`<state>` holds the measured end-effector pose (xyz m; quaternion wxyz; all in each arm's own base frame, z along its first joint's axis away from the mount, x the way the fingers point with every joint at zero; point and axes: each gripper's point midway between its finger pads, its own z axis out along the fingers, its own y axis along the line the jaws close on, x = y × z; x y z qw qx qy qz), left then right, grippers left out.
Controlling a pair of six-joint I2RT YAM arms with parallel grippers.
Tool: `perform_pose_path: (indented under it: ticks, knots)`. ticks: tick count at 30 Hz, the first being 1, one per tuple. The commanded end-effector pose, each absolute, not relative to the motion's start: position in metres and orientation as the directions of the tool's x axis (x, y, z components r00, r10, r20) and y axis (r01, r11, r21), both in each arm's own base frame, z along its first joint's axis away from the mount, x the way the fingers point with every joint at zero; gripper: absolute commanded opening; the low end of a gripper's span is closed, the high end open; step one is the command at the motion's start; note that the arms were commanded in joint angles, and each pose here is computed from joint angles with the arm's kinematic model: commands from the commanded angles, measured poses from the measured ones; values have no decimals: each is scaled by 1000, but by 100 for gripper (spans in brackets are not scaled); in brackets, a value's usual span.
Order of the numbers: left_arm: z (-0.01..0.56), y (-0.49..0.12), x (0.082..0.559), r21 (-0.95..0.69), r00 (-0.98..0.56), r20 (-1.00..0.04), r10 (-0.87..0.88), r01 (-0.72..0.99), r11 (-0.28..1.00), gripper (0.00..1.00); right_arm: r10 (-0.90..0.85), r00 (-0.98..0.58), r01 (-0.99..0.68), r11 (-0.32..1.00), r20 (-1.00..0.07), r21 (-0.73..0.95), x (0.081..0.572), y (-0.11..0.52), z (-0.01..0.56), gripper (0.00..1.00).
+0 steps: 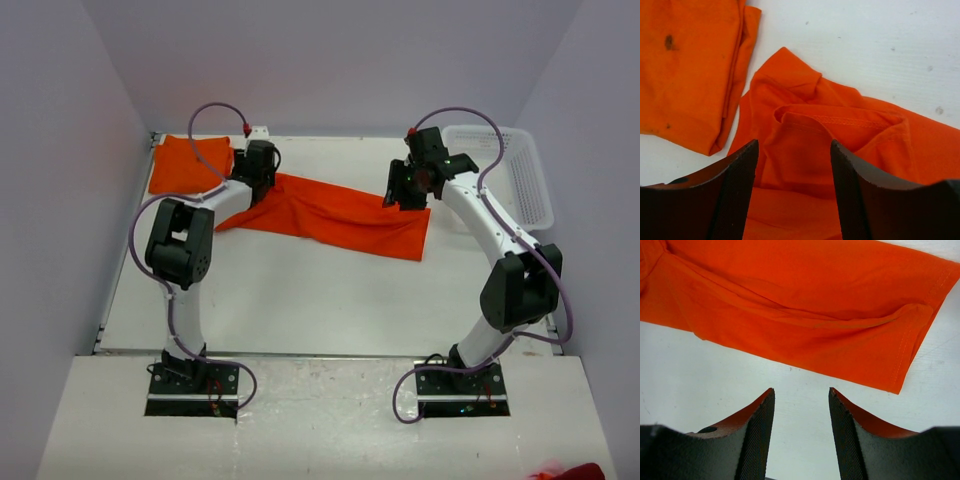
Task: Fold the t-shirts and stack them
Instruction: Fold the other side of the tshirt into a rectangle
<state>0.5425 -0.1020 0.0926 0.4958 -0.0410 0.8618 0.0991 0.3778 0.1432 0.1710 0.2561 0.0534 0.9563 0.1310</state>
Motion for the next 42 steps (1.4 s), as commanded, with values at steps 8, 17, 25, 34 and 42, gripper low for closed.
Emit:
perform_pose_path:
  ticks: [8, 17, 25, 34, 42]
  knots:
    - [94, -55, 563, 149, -530, -848, -21, -276, 949, 52, 167, -839, 30, 965, -518, 262, 377, 138, 182, 49]
    - [81, -58, 560, 133, -552, -833, -33, -258, 957, 47, 175, -839, 28, 960, -515, 279, 380, 141, 183, 49]
    - [64, -66, 561, 107, -575, -817, -46, -228, 968, 46, 174, -841, 32, 961, -512, 274, 377, 139, 180, 49]
    - [54, -72, 570, 94, -585, -810, -45, -206, 974, 43, 169, -841, 29, 963, -514, 268, 376, 138, 179, 49]
    - [65, -74, 580, 86, -569, -822, -40, -193, 977, 14, 165, -848, 27, 962, -503, 271, 374, 140, 173, 49]
